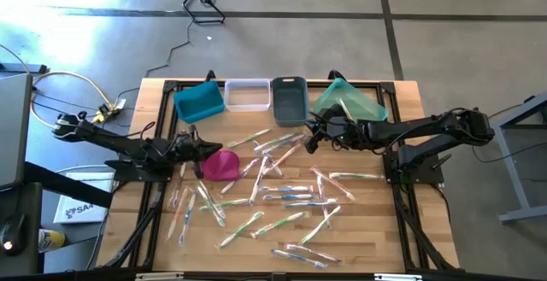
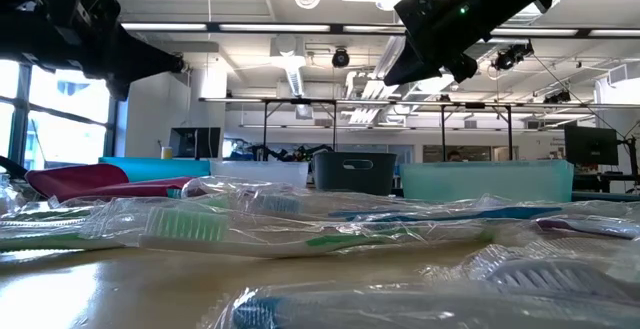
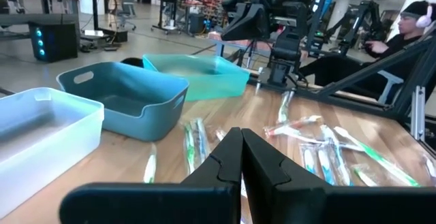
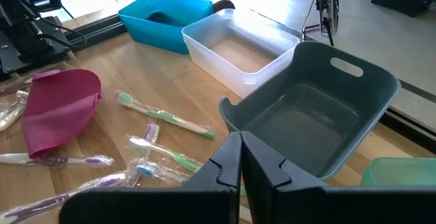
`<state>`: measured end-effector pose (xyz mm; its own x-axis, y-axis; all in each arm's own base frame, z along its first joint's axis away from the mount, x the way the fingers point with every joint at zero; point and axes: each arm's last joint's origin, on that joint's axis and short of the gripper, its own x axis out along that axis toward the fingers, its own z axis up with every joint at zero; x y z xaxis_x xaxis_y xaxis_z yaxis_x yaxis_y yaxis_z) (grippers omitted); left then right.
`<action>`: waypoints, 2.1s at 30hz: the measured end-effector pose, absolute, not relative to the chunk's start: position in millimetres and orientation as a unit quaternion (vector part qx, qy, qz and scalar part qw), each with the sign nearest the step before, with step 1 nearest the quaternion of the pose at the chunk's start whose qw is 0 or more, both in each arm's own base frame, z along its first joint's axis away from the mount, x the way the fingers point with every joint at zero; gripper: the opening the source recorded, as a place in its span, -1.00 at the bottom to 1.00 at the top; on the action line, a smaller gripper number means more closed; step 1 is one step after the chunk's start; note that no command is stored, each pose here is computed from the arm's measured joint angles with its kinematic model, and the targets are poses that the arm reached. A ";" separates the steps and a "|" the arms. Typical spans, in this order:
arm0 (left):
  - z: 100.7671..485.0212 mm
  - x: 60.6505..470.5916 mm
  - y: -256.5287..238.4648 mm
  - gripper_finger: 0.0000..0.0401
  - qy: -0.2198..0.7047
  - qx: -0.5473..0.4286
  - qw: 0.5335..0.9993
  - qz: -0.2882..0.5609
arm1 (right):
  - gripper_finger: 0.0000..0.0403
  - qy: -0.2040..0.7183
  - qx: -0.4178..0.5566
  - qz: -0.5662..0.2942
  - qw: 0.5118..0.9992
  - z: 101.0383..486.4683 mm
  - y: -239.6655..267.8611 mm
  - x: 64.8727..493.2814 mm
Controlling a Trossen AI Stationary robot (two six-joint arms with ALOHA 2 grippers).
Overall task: Pick & Place Toothbrushes
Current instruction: Put the green toothbrush into the dark blue bin
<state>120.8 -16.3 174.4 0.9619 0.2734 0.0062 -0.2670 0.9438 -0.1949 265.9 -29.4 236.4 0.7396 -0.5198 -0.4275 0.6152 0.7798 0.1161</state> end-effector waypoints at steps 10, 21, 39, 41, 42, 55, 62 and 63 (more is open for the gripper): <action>174.0 124.5 -17.3 -1.00 -0.018 -0.097 0.986 0.137 | -0.99 0.202 0.087 -0.296 0.929 236.4 -27.7 266.1; 174.0 124.6 -17.3 -1.00 -0.018 -0.097 0.986 0.137 | -0.99 0.206 0.077 -0.294 0.930 236.3 -27.7 266.1; 174.0 124.6 -17.4 -1.00 -0.018 -0.097 0.986 0.137 | -0.99 0.214 0.050 -0.288 0.932 237.6 -27.7 266.5; 174.0 124.6 -17.3 -1.00 -0.018 -0.097 0.986 0.137 | -0.99 0.210 0.042 -0.285 0.934 242.9 -27.8 268.4; 174.0 124.6 -17.4 -1.00 -0.018 -0.097 0.986 0.137 | -0.99 0.207 0.038 -0.284 0.936 247.3 -27.8 269.8; 173.3 124.6 -17.3 -1.00 -0.014 -0.096 0.986 0.137 | -0.99 0.305 0.034 -0.295 0.905 296.2 -28.0 266.7; 173.3 124.6 -17.4 -1.00 -0.014 -0.096 0.986 0.137 | -0.99 0.391 0.064 -0.321 0.860 282.7 -27.6 250.5; 173.3 124.6 -17.4 -1.00 -0.014 -0.096 0.986 0.137 | -0.99 0.400 0.067 -0.325 0.854 281.2 -27.5 248.5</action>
<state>124.6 -17.4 173.3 0.9618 0.2736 0.0018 -0.2682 0.9440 -0.1923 248.5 -27.5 281.2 0.4684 -0.5016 -0.7273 0.6087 0.7799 -0.1458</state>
